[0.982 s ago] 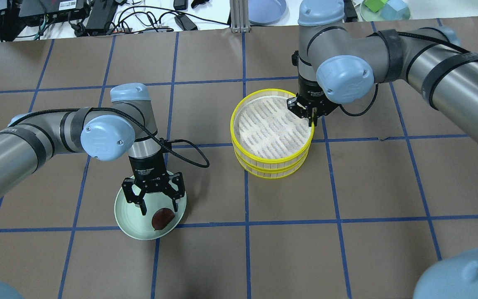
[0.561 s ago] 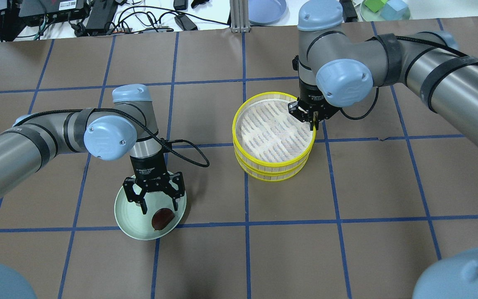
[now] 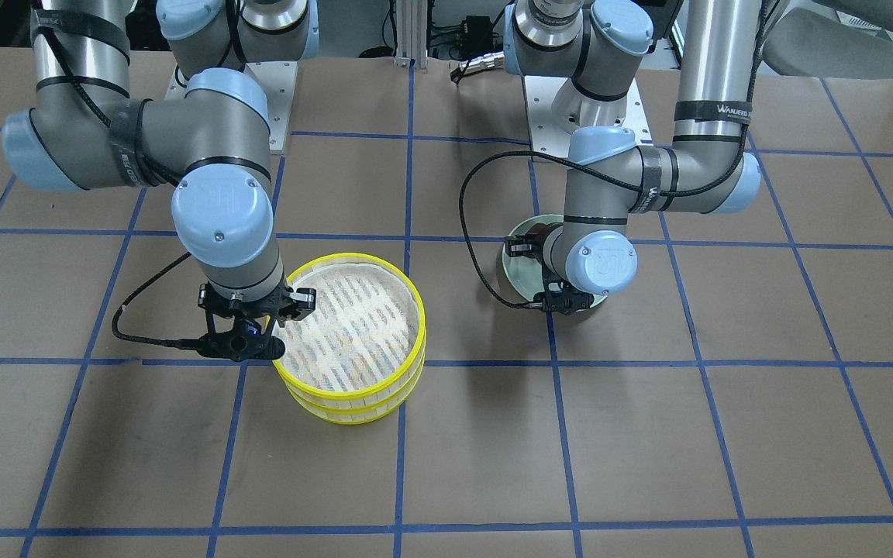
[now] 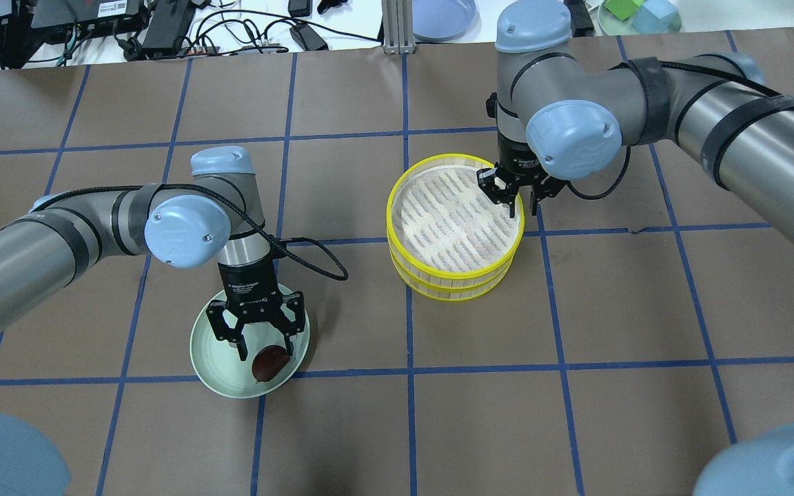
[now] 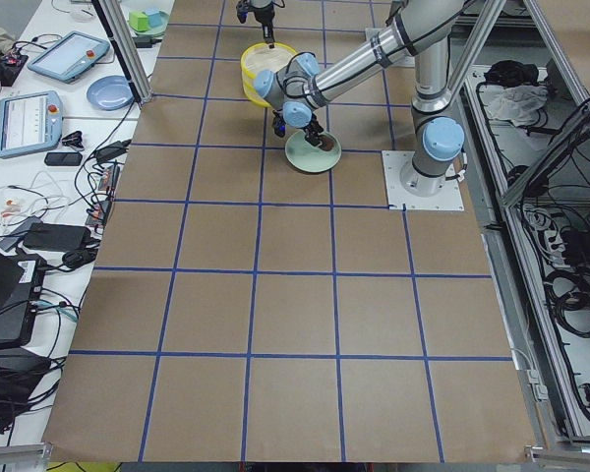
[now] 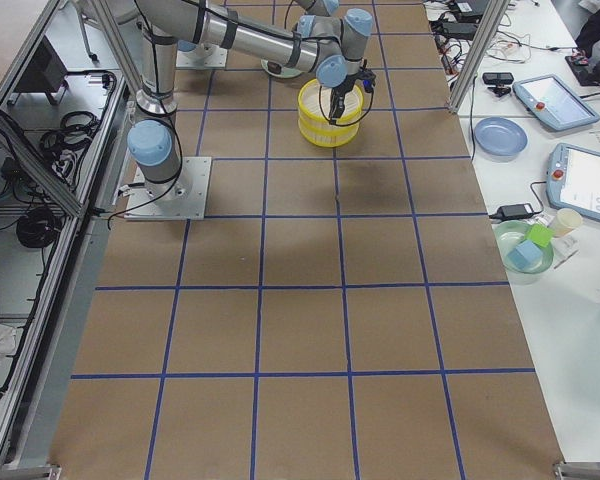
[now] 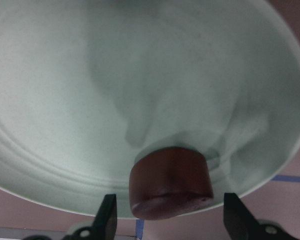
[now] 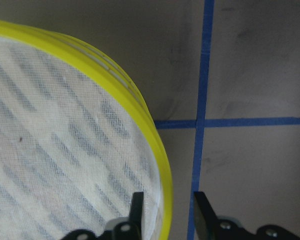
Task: Place buns in different layers of steamer
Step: 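Grasp the brown bun with the left gripper while the right gripper withdraws from the steamer, then lift the brown bun with the left gripper and carry it over the steamer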
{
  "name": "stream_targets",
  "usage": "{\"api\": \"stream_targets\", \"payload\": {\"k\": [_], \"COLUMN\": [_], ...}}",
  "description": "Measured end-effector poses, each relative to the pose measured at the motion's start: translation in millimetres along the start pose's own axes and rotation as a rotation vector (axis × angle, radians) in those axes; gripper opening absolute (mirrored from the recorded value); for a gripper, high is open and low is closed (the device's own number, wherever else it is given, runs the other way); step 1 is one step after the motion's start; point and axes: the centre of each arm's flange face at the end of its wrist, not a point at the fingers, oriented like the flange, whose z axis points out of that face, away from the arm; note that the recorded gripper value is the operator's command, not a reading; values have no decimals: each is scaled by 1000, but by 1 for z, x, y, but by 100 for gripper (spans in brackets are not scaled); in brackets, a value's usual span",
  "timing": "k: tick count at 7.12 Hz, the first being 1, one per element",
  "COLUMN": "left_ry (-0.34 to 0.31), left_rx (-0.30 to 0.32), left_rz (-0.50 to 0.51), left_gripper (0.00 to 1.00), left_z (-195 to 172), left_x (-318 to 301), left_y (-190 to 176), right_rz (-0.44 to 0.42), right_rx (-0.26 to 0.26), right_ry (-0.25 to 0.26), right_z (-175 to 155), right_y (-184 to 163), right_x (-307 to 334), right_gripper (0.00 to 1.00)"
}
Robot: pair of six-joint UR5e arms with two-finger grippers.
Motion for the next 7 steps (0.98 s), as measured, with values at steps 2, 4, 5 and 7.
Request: {"api": "stream_targets", "payload": {"k": [2,4,5,7], "left_ry": [0,2,3,-17], "left_rx": [-6,17,38,102], "left_rz": [0,2,4,10], "left_gripper": [0,0,0,0], "left_z": [2,-9,-15,-31], "left_x": [0,-1,-1,-4], "left_y": [-3,-3,-1,1], "right_rz": [-27,-46,-57,-59], "right_rx": [131,208,216,227], "right_ry": [-20,-34,-36,-68], "right_z": [-75,-153,-176,-198], "right_y": [25,60,68,72], "right_x": [15,31,37,43], "right_gripper": [100,100,100,100]}}
